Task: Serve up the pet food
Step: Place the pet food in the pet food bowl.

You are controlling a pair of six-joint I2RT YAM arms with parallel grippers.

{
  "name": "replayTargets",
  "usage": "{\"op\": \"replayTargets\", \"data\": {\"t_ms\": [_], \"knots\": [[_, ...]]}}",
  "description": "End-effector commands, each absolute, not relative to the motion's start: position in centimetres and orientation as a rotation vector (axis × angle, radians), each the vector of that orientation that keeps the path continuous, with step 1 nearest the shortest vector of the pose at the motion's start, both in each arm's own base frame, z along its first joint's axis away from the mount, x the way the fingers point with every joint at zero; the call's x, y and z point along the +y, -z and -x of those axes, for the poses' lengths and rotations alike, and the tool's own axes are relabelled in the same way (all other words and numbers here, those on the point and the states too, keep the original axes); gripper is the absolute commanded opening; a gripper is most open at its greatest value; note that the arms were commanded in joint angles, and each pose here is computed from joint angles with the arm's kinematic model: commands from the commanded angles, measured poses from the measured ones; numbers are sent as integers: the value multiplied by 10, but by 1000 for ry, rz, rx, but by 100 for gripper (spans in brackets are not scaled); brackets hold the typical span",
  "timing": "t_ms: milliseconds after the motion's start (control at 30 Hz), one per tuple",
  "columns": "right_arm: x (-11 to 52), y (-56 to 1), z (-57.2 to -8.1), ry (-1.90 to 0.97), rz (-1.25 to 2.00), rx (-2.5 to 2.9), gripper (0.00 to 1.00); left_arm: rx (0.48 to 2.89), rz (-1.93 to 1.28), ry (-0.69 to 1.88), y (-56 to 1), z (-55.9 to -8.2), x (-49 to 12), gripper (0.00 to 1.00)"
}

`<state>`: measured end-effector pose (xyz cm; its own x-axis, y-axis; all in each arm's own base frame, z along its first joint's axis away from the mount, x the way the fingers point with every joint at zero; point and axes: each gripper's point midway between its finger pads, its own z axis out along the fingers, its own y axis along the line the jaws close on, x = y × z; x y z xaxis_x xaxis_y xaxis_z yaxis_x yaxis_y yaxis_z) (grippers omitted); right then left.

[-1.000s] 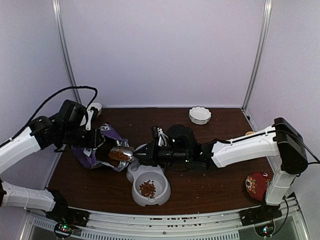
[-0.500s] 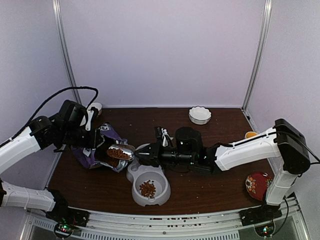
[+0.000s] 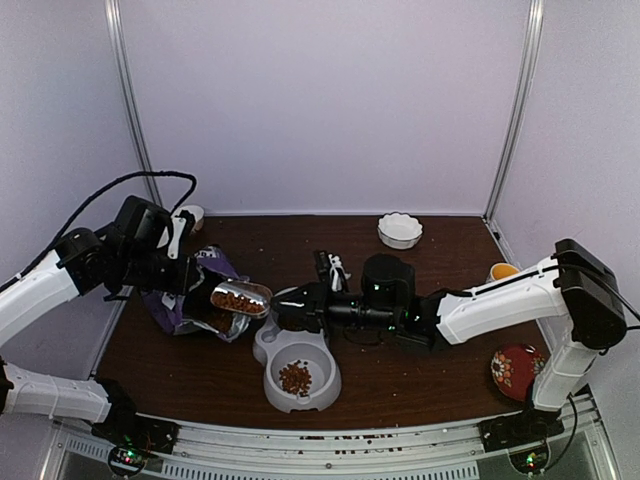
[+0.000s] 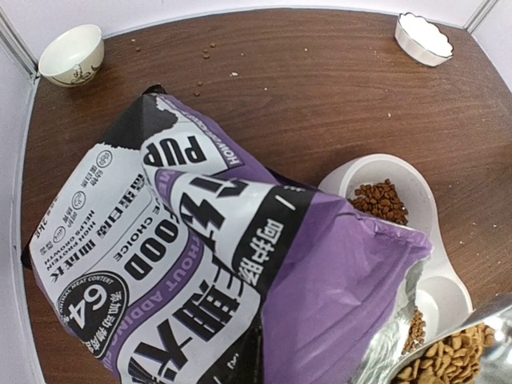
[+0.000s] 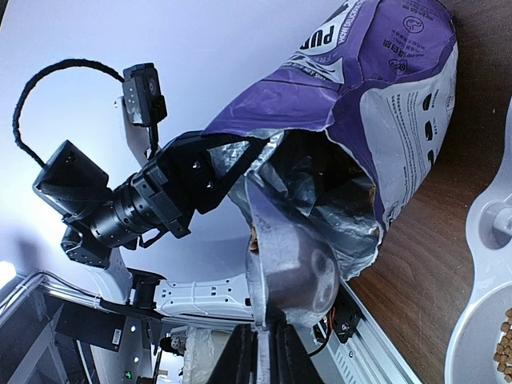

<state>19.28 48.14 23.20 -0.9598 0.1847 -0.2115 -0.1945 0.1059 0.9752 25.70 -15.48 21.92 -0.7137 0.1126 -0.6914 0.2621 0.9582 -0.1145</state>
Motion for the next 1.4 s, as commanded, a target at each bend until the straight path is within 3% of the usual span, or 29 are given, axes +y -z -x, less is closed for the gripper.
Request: {"op": "replayTargets", "data": {"t_ms": [0, 1367], "knots": [[473, -264, -187, -2017, 41, 2003, 0, 2284, -212, 140, -243, -276, -131, 0], [423, -259, -160, -1947, 69, 2075, 0, 2253, -175, 91, -246, -278, -104, 0]]}}
